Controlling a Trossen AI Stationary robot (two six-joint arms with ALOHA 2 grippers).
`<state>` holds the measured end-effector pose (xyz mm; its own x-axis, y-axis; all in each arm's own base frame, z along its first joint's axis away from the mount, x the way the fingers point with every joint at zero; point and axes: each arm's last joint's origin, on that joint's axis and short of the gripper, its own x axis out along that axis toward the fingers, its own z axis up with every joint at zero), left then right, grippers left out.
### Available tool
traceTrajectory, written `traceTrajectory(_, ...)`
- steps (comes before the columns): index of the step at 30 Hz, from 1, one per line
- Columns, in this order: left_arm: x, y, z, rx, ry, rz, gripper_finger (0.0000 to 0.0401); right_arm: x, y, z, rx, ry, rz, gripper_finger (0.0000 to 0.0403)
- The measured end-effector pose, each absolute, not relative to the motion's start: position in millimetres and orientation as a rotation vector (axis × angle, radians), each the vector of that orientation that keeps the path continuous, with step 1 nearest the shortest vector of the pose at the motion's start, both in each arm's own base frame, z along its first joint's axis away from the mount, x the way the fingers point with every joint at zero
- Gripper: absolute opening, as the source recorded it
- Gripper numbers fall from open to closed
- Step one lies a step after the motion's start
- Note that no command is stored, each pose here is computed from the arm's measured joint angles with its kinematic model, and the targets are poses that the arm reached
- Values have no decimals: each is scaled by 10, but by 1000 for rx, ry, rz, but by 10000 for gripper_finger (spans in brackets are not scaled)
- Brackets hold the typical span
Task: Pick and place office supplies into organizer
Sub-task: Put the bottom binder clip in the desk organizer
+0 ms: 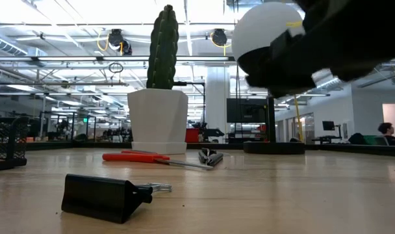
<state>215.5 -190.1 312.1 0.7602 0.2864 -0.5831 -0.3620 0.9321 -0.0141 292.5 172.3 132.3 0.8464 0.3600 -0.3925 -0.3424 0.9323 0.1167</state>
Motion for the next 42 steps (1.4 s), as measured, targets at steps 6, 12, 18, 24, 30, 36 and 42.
traceTrajectory(6, 2205, -1946, 3163, -134, 572, 310, 58, 3007, 1696, 1359, 54, 371, 512, 153)
traceTrajectory(12, 2313, -1949, 3161, -249, 577, 246, 58, 3012, 1680, 1344, -29, 367, 516, 153)
traceTrajectory(18, 2476, -1890, 3044, -544, 618, 188, 58, 2977, 1666, 1257, 2, 477, 499, 153)
traceTrajectory(24, 2600, -1777, 2837, -793, 736, 191, 84, 2886, 1626, 1097, 52, 692, 445, 153)
traceTrajectory(30, 2878, -1752, 2576, -1004, 769, 250, 142, 2810, 1597, 1048, 96, 820, 398, 153)
traceTrajectory(36, 3189, -1792, 2299, -1209, 852, 224, 202, 2746, 1612, 1088, 36, 846, 424, 153)
traceTrajectory(42, 3272, -1903, 2132, -1358, 930, 304, 235, 2566, 1601, 1030, 25, 890, 419, 153)
